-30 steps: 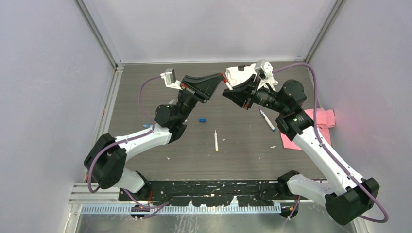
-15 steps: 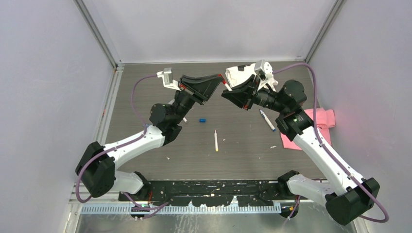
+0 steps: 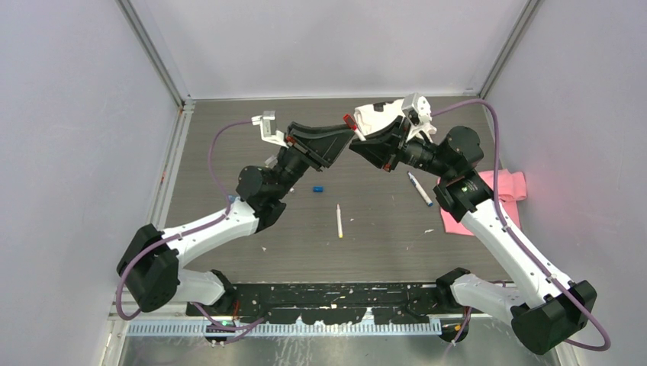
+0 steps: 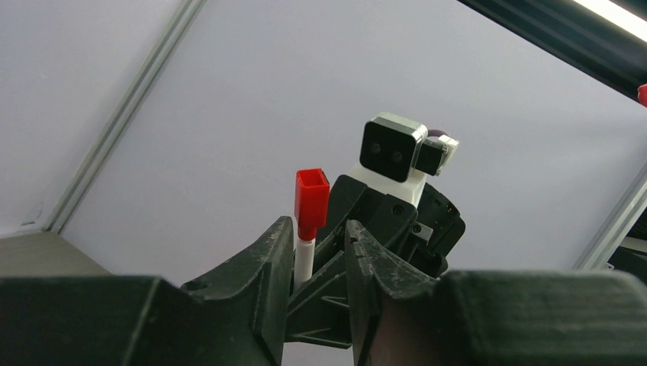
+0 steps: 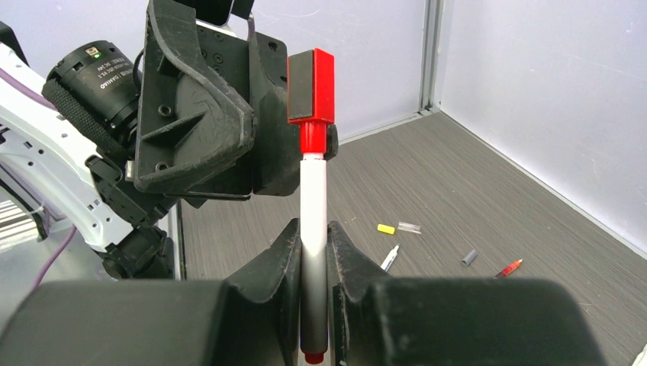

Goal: Insert the pens into the pen caps
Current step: Insert the pen cap onto the pen, then press the pen cap onto the pen.

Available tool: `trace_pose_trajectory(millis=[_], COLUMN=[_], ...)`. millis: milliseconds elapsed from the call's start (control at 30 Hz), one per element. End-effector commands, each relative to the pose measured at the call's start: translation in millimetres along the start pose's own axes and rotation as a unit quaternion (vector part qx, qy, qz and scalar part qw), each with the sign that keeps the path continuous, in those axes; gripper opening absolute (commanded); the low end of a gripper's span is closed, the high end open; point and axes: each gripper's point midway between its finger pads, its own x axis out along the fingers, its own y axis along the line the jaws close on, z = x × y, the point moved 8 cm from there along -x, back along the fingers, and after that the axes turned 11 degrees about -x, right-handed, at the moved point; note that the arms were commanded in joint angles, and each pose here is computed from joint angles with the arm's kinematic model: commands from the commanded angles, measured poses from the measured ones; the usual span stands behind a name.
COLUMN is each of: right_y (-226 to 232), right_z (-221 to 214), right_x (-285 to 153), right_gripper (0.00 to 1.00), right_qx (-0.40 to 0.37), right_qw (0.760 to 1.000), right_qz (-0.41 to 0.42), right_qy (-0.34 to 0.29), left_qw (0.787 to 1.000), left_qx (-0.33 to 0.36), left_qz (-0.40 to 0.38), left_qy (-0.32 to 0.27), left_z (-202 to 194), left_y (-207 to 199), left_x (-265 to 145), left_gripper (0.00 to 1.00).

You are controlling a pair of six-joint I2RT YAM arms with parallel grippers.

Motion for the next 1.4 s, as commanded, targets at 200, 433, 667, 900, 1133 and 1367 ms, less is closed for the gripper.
trace_pose_trajectory(millis=[200,433,667,900,1133,1367], right_y=[3,5,6,6,5,5], right_z=[16,12,13,11,10,9], right_x=[-3,-3,-3,-3,-1,0], right_gripper=[0.01,0.01,0.01,0.01,0.01,0.01], right_qx=[-0.021,-0.016,-0.015,-0.010,-0.008,-0.007], right_qw=[0.999,0.999,0.999,1.000,1.000,1.000], right_qz=[-0.004,0.006,0.011,0.015,0.017,0.018], right_qy=[-0.033,-0.028,-0.028,-0.025,-0.022,-0.021], left_qw=[1.000,0.998,0.996,0.993,0.994,0.994], left_qx=[0.021,0.045,0.043,0.043,0.039,0.032], left_qz=[0.008,0.037,0.077,0.114,0.104,0.106], left_qy=[-0.018,0.005,0.012,0.006,0.006,0.014], left_z=[10,26,33,39,42,37], left_y=[-11,-24,-27,-25,-28,-23], left_x=[-14,-9,6,15,29,34], left_gripper=[0.61,0.76,0.85,0.83,0.72,0.60])
